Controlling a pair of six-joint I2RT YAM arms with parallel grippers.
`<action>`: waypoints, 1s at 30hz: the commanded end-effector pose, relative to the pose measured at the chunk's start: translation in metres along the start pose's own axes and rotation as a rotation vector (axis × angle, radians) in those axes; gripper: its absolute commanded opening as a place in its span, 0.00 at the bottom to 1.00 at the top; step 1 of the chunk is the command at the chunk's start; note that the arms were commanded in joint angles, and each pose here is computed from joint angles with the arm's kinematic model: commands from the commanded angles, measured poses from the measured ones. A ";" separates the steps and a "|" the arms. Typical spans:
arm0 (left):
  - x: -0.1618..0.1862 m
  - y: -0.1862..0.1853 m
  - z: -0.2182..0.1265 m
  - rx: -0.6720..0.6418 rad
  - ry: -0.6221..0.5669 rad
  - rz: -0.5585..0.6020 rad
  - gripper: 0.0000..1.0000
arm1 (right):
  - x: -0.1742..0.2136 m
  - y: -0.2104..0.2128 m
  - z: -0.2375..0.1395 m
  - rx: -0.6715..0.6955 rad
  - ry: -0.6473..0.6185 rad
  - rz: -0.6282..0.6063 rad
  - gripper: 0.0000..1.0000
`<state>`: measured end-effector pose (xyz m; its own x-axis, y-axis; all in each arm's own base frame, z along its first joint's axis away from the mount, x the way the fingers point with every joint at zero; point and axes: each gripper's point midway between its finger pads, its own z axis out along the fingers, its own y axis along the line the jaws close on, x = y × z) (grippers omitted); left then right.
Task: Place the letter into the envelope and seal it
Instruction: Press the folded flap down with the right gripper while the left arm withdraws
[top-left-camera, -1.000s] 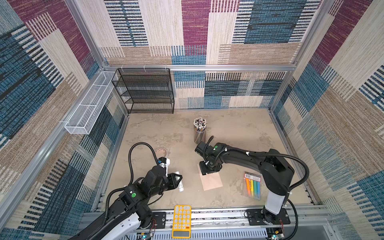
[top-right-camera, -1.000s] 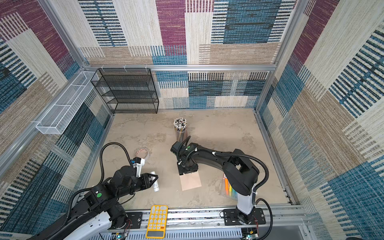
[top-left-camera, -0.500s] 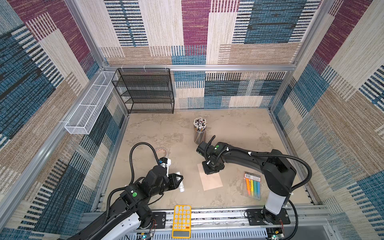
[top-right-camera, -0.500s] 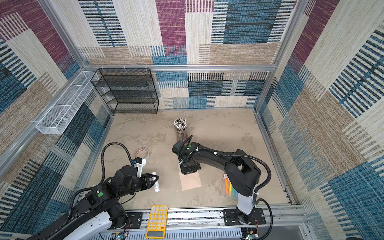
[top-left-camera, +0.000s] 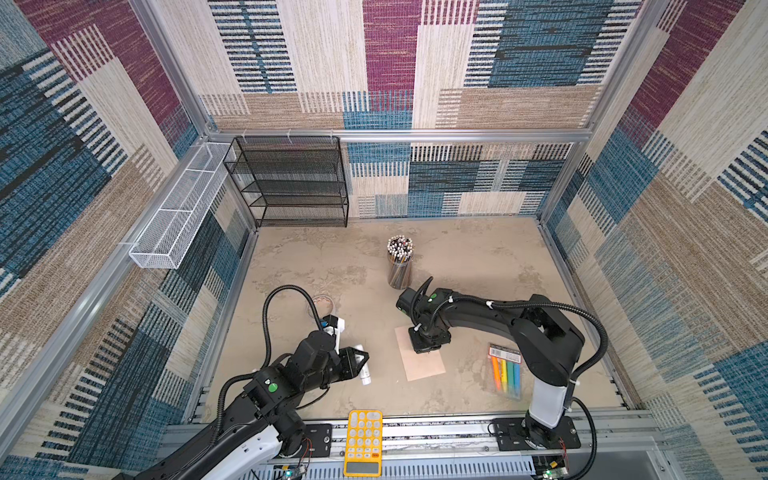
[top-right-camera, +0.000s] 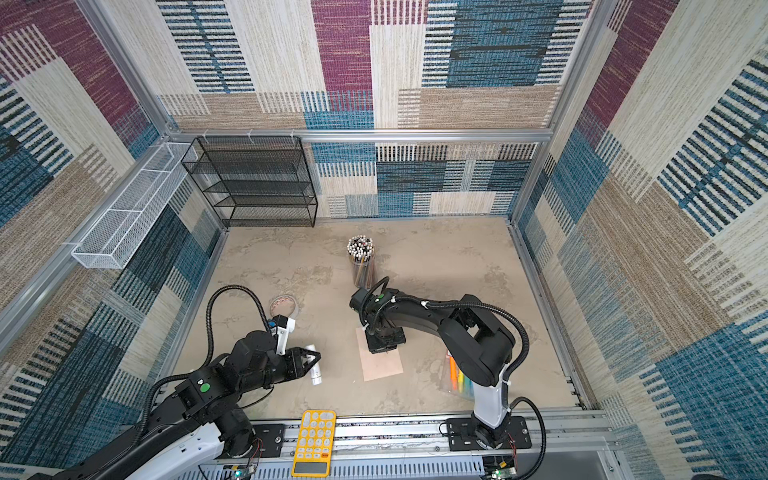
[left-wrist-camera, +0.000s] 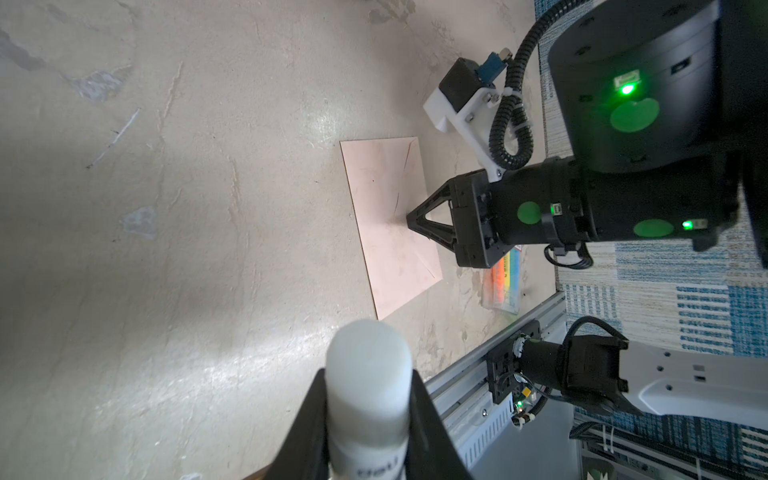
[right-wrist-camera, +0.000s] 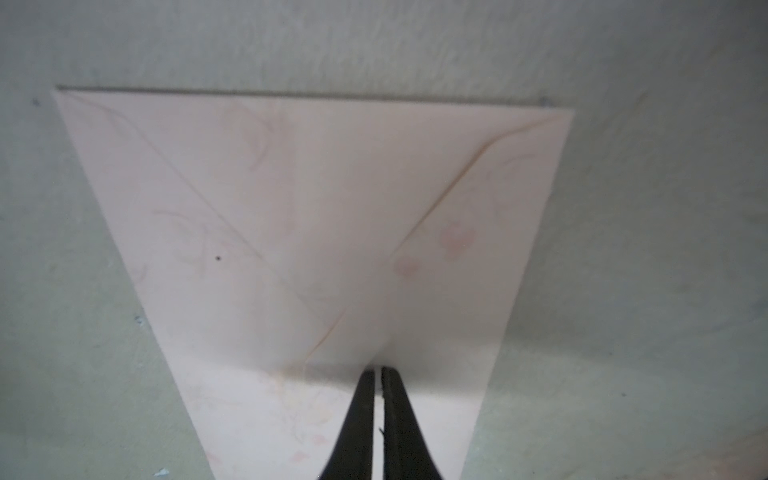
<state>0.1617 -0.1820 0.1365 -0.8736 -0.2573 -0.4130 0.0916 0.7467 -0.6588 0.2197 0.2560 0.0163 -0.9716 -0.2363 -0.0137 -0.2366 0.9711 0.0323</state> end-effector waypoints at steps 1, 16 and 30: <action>-0.005 -0.009 0.000 0.038 -0.019 0.012 0.08 | 0.001 0.006 0.017 -0.029 0.014 -0.015 0.10; -0.006 -0.007 -0.001 0.030 -0.025 0.015 0.08 | 0.006 0.013 0.033 -0.070 0.054 -0.022 0.19; -0.005 -0.007 0.001 0.031 -0.023 0.013 0.08 | 0.003 0.022 0.035 -0.107 0.058 -0.018 0.24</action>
<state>0.1635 -0.1837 0.1393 -0.8684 -0.2619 -0.4210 0.1001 0.7389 -0.6663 0.2142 0.2592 0.0083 -0.9672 -0.2531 0.0204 -0.2516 0.9661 0.0582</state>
